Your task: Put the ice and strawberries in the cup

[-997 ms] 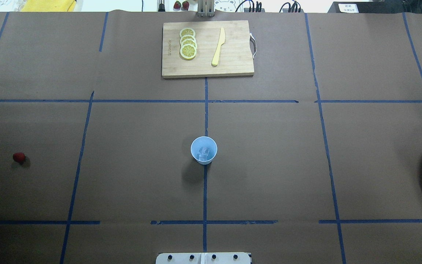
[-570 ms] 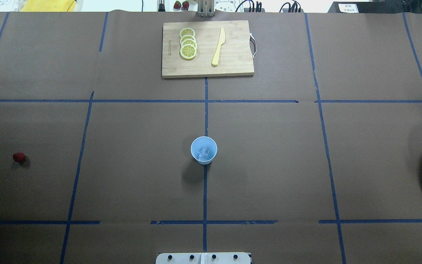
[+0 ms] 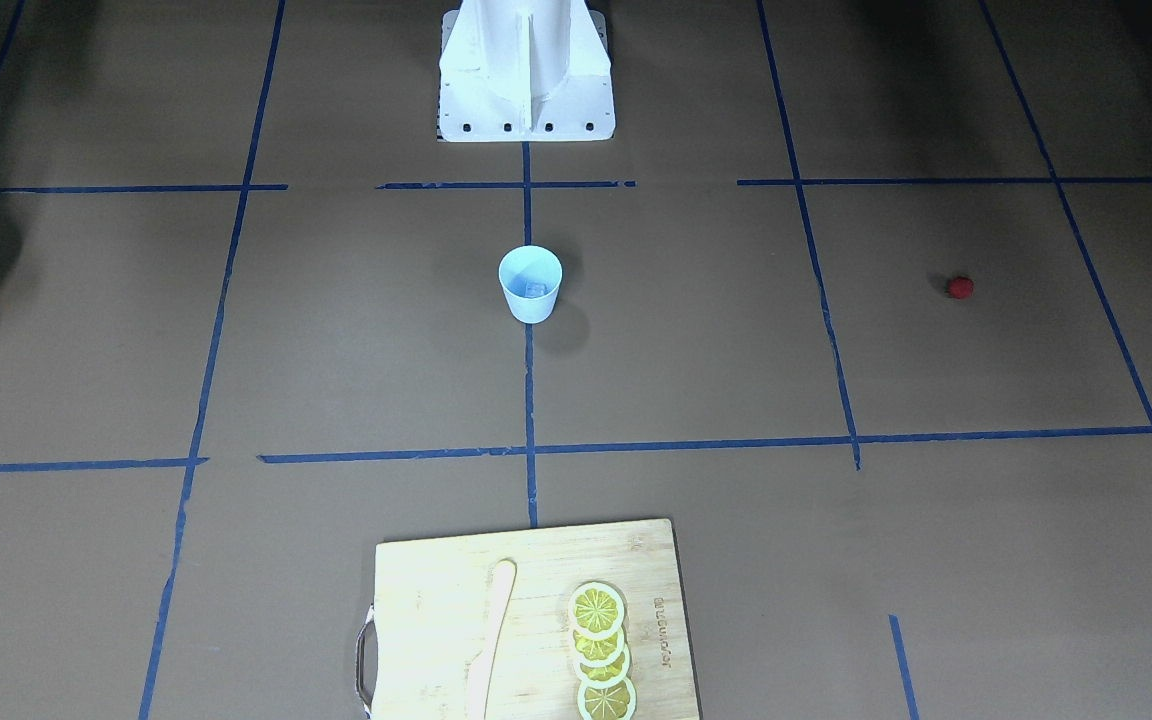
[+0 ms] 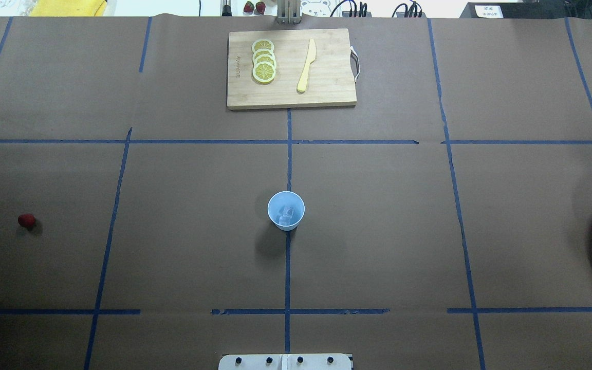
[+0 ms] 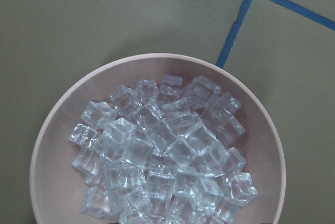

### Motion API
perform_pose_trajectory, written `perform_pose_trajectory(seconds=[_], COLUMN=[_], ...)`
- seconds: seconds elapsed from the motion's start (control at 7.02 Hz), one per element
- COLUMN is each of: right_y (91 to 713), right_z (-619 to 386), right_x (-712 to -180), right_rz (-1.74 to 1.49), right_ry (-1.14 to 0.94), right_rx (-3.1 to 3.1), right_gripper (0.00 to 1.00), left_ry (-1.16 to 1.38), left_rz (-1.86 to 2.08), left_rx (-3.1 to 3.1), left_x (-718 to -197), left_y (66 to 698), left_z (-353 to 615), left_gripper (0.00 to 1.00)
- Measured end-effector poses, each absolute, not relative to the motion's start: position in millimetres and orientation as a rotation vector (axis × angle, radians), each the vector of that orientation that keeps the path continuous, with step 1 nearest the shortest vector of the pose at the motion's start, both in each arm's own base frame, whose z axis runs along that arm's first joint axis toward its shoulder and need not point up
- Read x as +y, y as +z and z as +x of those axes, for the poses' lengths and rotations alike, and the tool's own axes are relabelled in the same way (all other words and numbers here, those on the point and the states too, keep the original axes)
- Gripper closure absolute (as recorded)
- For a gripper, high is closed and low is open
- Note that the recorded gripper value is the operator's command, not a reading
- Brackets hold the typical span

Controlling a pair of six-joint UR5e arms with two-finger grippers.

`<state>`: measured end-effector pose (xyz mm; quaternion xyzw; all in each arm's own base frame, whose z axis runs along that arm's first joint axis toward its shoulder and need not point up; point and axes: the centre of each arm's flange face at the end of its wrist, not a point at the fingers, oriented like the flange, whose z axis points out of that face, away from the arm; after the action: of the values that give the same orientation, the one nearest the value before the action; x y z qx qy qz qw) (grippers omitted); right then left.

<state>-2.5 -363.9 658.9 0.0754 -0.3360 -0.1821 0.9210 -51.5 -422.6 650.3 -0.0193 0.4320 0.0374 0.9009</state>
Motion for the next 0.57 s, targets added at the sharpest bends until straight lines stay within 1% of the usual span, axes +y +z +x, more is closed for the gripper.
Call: perform_pose_trajectory(seconds=[0.28,0.57], right_y=[686.5,696.6], right_z=[-10.2,-16.9], right_x=[-361.3,-360.5], right_rz=[0.168,0.189], right_ry=[-0.384,-0.356], right_rx=[-0.689,-0.698], right_gripper=[0.14,0.18], left_ry=[0.077,0.077], left_rz=[-0.041,-0.041], left_rx=[0.894,0.894], left_x=[-422.5,-422.5], left_y=[651.0,651.2], left_z=[-51.5,-51.5], left_gripper=[0.0,0.0])
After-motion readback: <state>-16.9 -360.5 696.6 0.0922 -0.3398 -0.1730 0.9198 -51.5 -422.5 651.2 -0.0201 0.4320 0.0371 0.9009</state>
